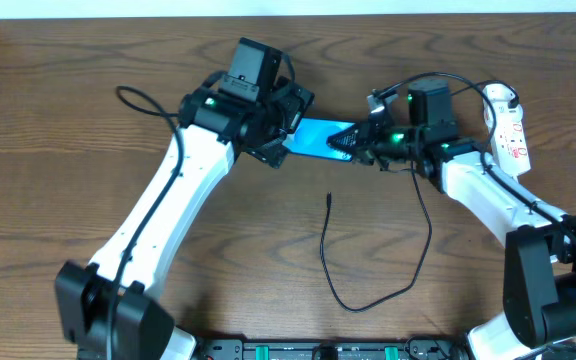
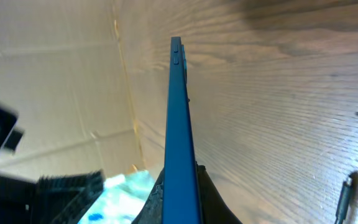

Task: Plug charger to phone and switch on socket
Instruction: 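Hold the phone with both grippers and shift it toward the power strip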

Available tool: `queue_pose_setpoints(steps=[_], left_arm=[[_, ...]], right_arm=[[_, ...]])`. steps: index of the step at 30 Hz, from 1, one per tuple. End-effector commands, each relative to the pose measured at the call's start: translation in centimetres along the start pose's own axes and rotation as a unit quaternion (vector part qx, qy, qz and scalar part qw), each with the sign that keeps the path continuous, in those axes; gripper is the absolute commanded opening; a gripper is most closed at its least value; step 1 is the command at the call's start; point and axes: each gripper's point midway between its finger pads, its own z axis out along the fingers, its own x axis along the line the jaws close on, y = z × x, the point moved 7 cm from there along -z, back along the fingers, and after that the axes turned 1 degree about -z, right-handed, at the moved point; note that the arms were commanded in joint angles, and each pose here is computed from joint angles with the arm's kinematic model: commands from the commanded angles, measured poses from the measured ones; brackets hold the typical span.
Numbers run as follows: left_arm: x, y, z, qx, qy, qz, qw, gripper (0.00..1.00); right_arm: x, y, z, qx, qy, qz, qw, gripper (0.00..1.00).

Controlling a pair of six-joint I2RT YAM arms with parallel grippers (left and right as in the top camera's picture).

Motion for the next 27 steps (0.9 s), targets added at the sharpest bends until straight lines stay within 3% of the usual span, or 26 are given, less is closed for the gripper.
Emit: queue_pose_setpoints(steps=[1,7,14,22,27], left_arm=[[-0.4,0.4,-1.8,-0.037,-0.019,0.029,0.999,0.91],[-0.6,0.2,-2.5,-0.038,-0.029,0.000,0.999,0.91],[-1.1,0.3,-2.6,-0.038,-0.048,-0.081,0.995,0.91],[-1.9,1.5,-2.7,-0.089,-0.072,-0.101,0.988,0.92],[-1.8,1.5,-1.8,-0.079,-0.076,-0.099,0.989,0.91]], right_arm=[[0.4,0.7,-0.8,0.003,0.018,0.077,0.997,0.01],[1.4,1.3,-1.3,0.011,0.051,0.169,0.984,0.01],[5.1,2.5,-2.0,0.014,0.132,0.175,0.976,0.01],[6.3,2.9,-2.3,0.017,0.155,0.223,0.962,0.01],[6.4,2.9,-2.3,0.013,0.159,0.218,0.963,0.01]])
